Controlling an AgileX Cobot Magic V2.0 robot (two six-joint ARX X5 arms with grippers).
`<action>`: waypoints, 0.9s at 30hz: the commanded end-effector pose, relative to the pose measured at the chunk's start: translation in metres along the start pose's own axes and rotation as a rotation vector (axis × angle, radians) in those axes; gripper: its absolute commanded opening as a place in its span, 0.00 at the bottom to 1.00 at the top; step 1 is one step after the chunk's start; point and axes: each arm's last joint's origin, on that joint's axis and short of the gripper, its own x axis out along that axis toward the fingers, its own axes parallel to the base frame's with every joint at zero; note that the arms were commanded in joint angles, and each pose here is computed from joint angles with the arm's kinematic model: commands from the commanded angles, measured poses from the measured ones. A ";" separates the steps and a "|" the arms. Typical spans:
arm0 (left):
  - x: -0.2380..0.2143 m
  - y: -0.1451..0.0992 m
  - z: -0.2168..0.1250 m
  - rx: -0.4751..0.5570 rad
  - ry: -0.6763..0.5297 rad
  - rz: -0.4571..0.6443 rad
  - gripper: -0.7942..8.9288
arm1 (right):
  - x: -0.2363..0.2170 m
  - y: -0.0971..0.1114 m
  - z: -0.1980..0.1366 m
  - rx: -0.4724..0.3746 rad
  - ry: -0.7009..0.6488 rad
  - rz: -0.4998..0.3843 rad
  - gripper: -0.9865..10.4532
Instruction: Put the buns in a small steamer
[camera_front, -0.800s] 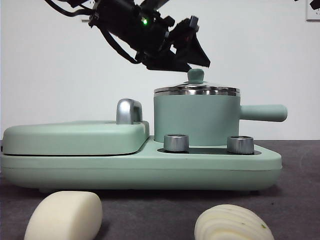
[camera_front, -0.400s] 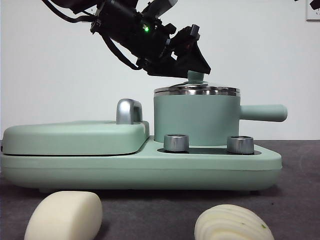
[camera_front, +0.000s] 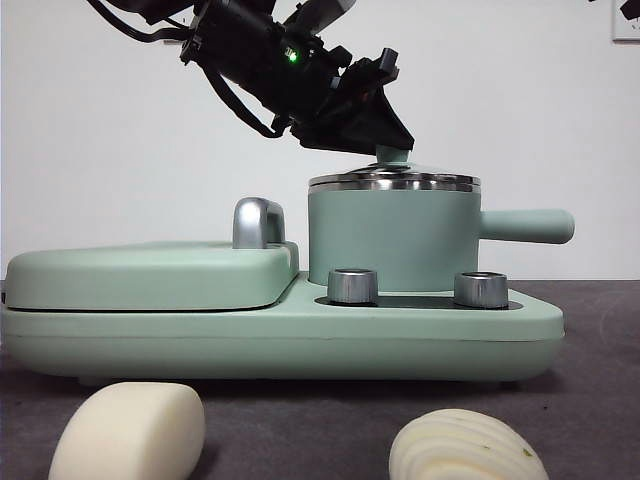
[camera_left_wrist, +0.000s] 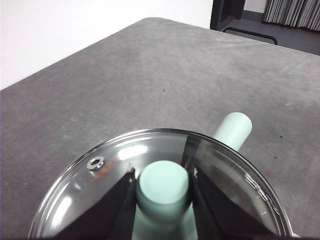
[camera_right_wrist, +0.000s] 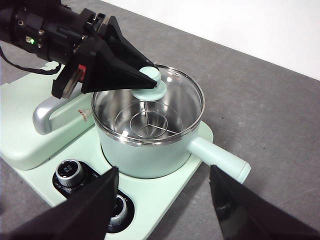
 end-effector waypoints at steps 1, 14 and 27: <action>0.007 -0.002 -0.005 -0.002 0.034 -0.011 0.09 | -0.002 0.000 0.005 0.008 -0.020 -0.002 0.34; 0.000 0.001 0.022 0.004 0.016 0.023 0.09 | -0.002 0.000 0.005 0.009 -0.020 -0.002 0.34; -0.036 0.004 0.061 -0.001 0.014 0.047 0.09 | -0.002 0.000 0.005 0.008 -0.019 -0.002 0.34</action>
